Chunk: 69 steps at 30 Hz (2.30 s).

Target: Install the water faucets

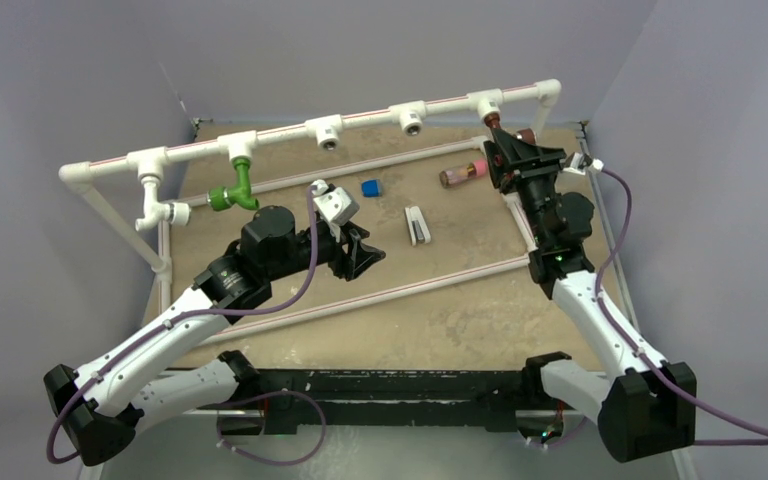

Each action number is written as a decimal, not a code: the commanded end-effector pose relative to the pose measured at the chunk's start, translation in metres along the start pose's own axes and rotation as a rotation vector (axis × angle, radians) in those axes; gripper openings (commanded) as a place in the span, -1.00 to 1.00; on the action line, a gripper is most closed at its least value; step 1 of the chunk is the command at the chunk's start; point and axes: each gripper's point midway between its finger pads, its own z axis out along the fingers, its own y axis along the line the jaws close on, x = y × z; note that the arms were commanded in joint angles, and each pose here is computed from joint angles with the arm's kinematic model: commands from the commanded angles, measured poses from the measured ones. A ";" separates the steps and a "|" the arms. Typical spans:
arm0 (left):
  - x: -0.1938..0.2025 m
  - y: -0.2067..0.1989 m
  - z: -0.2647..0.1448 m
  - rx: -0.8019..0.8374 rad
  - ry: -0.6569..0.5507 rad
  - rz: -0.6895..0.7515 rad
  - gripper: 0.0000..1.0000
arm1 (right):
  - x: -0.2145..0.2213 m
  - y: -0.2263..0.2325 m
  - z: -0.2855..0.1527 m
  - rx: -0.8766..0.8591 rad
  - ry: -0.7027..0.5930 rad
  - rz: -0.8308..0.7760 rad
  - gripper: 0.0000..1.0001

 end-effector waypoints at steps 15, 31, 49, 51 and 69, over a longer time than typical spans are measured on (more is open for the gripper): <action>-0.023 -0.005 -0.005 0.013 -0.061 0.025 0.03 | 0.015 0.006 -0.025 0.027 0.089 -0.324 0.86; -0.023 -0.007 -0.005 0.023 -0.059 0.021 0.03 | 0.001 0.001 -0.056 0.132 0.198 -1.087 0.96; -0.020 -0.008 -0.002 0.031 -0.047 0.011 0.03 | 0.003 0.078 -0.057 -0.022 0.257 -1.739 0.93; -0.020 -0.007 -0.002 0.029 -0.049 0.012 0.03 | 0.006 0.078 -0.053 -0.034 0.261 -1.813 0.96; -0.021 -0.005 -0.002 0.013 -0.050 0.009 0.18 | -0.010 0.043 -0.044 0.028 0.137 -2.495 0.97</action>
